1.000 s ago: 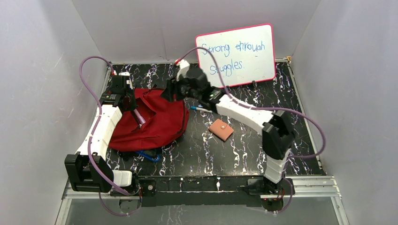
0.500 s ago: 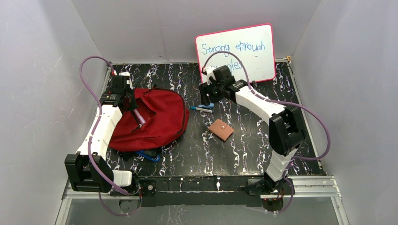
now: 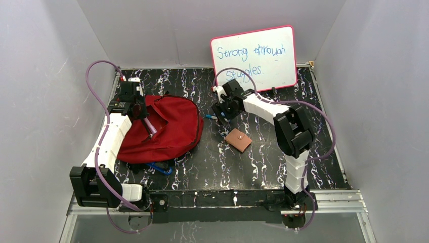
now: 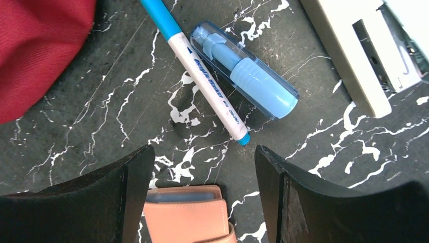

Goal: Pack the student bag
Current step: Pick up the stationery from the center of the board.

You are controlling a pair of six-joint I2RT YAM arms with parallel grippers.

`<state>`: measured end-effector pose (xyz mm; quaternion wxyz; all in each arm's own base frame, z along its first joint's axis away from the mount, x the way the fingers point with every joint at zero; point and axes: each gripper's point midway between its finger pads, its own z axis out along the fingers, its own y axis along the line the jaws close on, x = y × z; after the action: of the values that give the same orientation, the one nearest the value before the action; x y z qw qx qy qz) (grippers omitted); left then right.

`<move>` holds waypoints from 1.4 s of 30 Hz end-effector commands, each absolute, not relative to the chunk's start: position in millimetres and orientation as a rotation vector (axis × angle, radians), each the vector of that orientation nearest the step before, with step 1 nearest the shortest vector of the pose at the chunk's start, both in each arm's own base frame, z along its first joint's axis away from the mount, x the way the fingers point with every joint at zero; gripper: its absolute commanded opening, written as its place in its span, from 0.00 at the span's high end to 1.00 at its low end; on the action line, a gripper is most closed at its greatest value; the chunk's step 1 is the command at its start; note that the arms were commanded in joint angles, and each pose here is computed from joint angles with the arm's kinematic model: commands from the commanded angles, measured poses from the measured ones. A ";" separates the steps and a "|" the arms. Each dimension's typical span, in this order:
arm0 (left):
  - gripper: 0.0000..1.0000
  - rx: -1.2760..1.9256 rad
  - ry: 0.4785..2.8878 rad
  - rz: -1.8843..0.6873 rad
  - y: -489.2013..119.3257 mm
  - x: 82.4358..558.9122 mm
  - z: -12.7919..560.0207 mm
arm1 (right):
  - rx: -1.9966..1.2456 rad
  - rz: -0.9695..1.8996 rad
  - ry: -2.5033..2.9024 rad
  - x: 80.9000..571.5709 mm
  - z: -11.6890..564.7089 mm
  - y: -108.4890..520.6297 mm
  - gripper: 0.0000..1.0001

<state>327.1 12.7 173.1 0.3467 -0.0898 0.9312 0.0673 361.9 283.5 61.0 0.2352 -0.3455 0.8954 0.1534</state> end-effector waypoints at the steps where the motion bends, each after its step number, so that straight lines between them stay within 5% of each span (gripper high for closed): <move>1: 1.00 -0.229 2.370 0.178 15.0 331.4 185.9 | -0.975 0.393 2.398 379.8 70.6 289.6 0.20; 14: 1.00 -0.230 2.370 0.182 15.5 330.8 186.3 | -1.015 0.364 2.428 388.4 50.8 292.5 0.19; 24: 1.00 -0.230 2.375 0.172 14.2 331.0 185.1 | -1.036 0.446 2.444 376.9 49.2 299.5 0.34; 42: 1.00 -0.226 2.370 0.170 13.9 330.9 189.0 | -1.103 0.293 2.442 383.3 28.0 316.4 0.43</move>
<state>327.7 12.8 173.5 0.3479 -0.0878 0.9309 0.0677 377.5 310.2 27.7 0.2137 -0.3871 0.8880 0.1263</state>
